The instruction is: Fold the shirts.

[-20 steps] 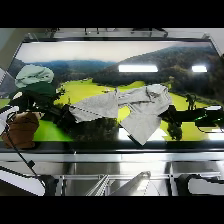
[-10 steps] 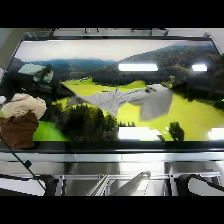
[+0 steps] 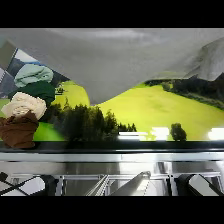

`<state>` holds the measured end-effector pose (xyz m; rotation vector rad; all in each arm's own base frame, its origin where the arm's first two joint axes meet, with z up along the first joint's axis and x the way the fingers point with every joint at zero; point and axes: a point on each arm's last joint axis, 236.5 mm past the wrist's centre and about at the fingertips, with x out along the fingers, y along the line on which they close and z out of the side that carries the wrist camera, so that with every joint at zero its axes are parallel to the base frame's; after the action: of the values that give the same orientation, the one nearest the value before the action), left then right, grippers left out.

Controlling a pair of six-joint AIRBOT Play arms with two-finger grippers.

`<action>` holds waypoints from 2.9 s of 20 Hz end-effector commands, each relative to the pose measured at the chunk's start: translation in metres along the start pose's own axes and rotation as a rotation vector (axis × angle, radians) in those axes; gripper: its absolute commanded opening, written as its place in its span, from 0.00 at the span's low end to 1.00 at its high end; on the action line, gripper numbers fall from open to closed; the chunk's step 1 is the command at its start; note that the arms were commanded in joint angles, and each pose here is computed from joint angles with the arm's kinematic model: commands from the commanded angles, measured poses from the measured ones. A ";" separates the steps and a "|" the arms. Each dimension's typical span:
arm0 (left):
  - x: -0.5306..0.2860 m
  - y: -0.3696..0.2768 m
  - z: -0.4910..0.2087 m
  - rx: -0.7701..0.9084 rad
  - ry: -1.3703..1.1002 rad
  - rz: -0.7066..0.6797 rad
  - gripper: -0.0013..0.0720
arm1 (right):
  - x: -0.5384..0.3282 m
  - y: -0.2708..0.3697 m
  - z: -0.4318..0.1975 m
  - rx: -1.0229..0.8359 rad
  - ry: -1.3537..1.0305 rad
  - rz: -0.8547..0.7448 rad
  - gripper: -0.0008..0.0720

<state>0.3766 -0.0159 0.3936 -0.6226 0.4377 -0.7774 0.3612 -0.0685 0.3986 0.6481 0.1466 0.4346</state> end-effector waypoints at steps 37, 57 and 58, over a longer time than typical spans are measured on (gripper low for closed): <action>0.157 0.240 -0.351 -0.644 1.010 0.211 0.98 | 0.105 -0.285 -0.340 0.485 0.729 -0.339 0.04; 0.236 0.229 -0.460 -0.592 0.810 0.405 0.04 | 0.104 -0.261 -0.350 0.526 0.793 -0.255 0.87; 0.237 0.224 -0.457 -0.588 0.818 0.390 0.04 | 0.105 -0.261 -0.351 0.525 0.792 -0.257 0.86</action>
<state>0.3783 -0.2267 -0.1303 -0.7123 1.5223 -0.4603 0.4515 -0.0172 -0.0386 0.9244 1.1146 0.3810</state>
